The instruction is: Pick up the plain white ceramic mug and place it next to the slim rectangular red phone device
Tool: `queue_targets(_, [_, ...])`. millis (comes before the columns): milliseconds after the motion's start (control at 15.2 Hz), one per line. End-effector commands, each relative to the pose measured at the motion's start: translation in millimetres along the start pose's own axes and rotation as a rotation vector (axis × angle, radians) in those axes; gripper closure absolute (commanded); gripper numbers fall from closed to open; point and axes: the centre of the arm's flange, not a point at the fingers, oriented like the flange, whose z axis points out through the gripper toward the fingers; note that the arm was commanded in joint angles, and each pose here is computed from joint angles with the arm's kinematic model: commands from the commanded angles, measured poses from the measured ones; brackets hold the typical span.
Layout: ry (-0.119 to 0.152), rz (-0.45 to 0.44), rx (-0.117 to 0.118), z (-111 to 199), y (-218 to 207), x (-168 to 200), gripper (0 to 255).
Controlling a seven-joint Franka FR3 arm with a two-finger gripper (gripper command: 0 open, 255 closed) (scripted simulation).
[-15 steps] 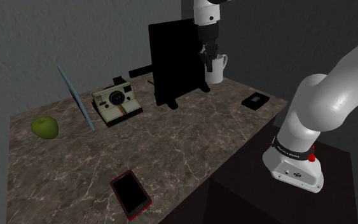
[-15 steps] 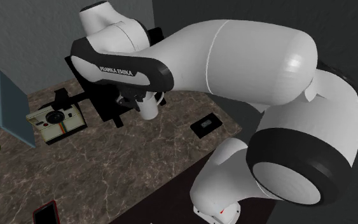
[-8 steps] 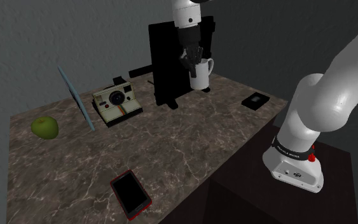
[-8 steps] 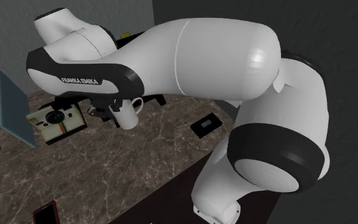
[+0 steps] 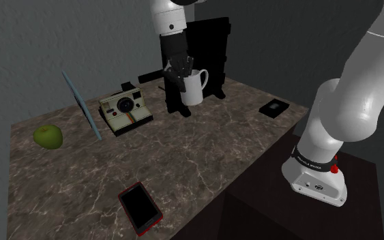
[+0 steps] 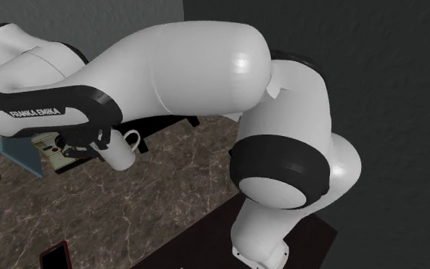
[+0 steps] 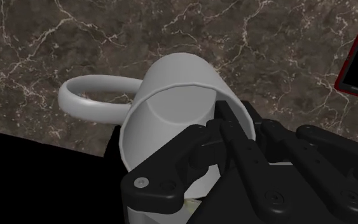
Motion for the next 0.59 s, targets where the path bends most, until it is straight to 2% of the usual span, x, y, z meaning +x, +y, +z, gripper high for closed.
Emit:
queue_targets(0, [0.0, 0.001, 0.001, -3, -24, 7, 255])
queue_targets(528, [0.0, 0.001, 0.001, -12, -124, 39, 255])
